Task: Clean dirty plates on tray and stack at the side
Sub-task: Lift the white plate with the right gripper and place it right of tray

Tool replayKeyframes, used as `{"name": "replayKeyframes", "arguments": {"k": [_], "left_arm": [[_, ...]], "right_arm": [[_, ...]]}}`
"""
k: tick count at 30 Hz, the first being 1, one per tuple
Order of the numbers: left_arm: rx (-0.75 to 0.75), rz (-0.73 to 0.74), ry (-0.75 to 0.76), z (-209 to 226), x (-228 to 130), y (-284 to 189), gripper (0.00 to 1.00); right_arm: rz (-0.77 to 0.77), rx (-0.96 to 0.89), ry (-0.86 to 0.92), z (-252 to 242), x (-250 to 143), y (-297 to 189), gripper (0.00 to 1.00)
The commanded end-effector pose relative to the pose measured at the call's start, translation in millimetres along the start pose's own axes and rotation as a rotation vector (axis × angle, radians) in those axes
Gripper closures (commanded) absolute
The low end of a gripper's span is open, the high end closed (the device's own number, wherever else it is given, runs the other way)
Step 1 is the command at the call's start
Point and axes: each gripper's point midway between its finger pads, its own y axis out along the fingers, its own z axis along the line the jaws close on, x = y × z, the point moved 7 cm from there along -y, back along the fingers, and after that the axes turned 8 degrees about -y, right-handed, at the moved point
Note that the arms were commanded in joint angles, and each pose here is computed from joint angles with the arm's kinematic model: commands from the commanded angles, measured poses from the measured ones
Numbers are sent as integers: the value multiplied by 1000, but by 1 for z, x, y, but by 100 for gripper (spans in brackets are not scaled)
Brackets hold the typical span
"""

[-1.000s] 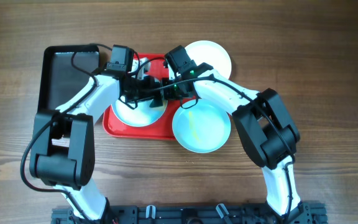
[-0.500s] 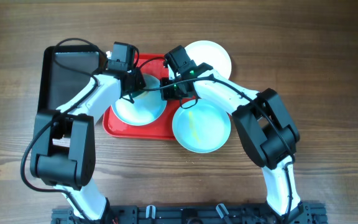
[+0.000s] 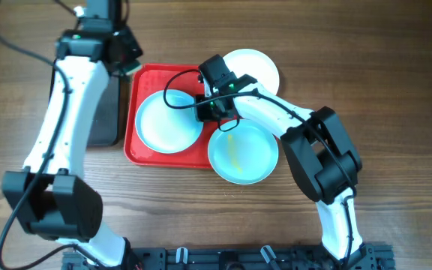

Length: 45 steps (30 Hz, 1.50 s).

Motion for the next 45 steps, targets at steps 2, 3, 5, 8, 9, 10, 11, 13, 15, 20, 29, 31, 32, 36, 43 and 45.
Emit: {"name": "replayKeyframes", "arguments": {"k": [2,3,5,8,9,10,11,13,15,20,29,31,32,36,43,45], "left_arm": [[38,97,-55,23,-1,13,96],[50,105,-61,27,-1,15,96],[63,115,-68,32,-3,19,96],[82,137,-67,37,-9,25,96],[86,144,-67,39,-11,26,96],[92,151,-65,40,-13,28,96],[96,157,-64,41,-16,30,96],[104,167,-63,43,-19,33,96],[110,174,-62,45,-22,34,96],[100,204,-63,45,-27,37,96],[77,218,-66,43,-29,37,96],[72,222,-67,42,-29,37,96],[69,225,-67,42,-29,37,96],[66,226,-67,41,-29,37,96],[59,218,-68,40,-28,37,96],[59,218,-68,40,-28,37,96]], "right_arm": [[-152,-129,-81,15,21,-66,96],[-187,-168,-109,19,22,-82,96],[-250,-236,-160,27,23,-109,96],[-352,-374,-213,39,20,-145,96],[-389,-430,-227,43,18,-155,96],[-422,-488,-252,48,17,-165,96],[-455,-545,-273,52,15,-172,96],[-507,-658,-306,62,11,-180,96],[-548,-763,-324,69,6,-185,96],[-653,-1014,-370,86,-7,-201,96],[-786,-1271,-377,104,-21,-226,96],[-818,-1332,-366,107,-24,-233,96],[-826,-1361,-368,108,-25,-236,96],[-821,-1398,-399,115,-25,-239,95],[-834,-1339,-392,119,-23,-235,96],[-781,-1235,-445,120,-21,-223,95]]}}
